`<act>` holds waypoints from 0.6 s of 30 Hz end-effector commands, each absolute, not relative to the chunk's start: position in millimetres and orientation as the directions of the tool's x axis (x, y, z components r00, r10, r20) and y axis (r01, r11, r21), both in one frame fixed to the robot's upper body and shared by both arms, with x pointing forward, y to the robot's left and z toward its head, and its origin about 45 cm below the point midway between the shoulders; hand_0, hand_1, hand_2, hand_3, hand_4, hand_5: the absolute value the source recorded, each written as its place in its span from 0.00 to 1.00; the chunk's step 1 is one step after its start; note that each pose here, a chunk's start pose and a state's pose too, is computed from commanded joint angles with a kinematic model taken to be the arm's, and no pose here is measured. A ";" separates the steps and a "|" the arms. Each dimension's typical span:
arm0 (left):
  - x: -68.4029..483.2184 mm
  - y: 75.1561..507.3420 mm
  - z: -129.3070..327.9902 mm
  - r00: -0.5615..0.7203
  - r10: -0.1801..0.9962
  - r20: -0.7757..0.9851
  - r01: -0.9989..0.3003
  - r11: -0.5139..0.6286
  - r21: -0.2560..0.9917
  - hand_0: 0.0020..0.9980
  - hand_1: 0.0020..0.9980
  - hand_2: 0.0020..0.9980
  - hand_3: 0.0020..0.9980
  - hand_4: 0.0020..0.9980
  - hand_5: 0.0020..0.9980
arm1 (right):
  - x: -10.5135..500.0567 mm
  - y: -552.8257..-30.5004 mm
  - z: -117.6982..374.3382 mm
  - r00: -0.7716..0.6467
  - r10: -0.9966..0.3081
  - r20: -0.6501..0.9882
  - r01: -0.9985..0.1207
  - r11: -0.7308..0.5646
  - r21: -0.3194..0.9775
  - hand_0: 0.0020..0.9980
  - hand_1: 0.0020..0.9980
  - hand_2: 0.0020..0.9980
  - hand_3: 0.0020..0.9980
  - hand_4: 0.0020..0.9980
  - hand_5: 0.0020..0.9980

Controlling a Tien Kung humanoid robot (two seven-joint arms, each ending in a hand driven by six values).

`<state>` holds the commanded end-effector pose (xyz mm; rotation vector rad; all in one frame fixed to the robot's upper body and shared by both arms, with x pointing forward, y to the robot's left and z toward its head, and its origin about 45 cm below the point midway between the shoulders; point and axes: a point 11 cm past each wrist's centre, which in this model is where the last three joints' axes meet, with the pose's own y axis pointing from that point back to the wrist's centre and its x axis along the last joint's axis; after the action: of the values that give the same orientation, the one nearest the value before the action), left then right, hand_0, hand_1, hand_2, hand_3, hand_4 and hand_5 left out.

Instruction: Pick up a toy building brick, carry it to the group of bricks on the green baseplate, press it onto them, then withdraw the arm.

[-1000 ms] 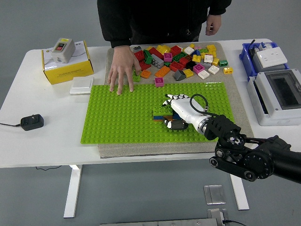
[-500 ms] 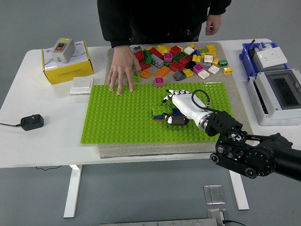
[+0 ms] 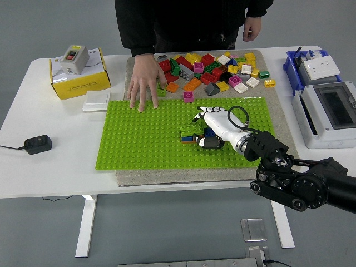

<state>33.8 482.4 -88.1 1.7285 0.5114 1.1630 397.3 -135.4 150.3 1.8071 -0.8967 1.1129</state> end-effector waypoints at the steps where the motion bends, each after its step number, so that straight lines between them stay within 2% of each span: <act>1: 34.1 482.3 -88.1 0.458 0.752 0.474 -0.159 -0.456 0.876 0.61 0.60 0.49 0.59 0.11 0.72 | 397.6 -136.3 150.3 0.358 -0.151 0.922 -0.869 -0.415 0.269 0.99 0.98 1.00 0.77 0.59 0.44; 18: 35.3 482.1 -88.1 0.454 0.752 0.478 -0.164 -0.457 0.874 0.61 0.60 0.49 0.59 0.10 0.71 | 391.9 -145.8 143.7 0.372 -0.158 0.915 -0.868 -0.409 0.282 0.98 0.98 1.00 0.77 0.60 0.45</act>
<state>35.3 482.1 -88.1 1.7252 0.5082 1.1706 391.9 -145.8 143.7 1.8114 -0.8976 1.0892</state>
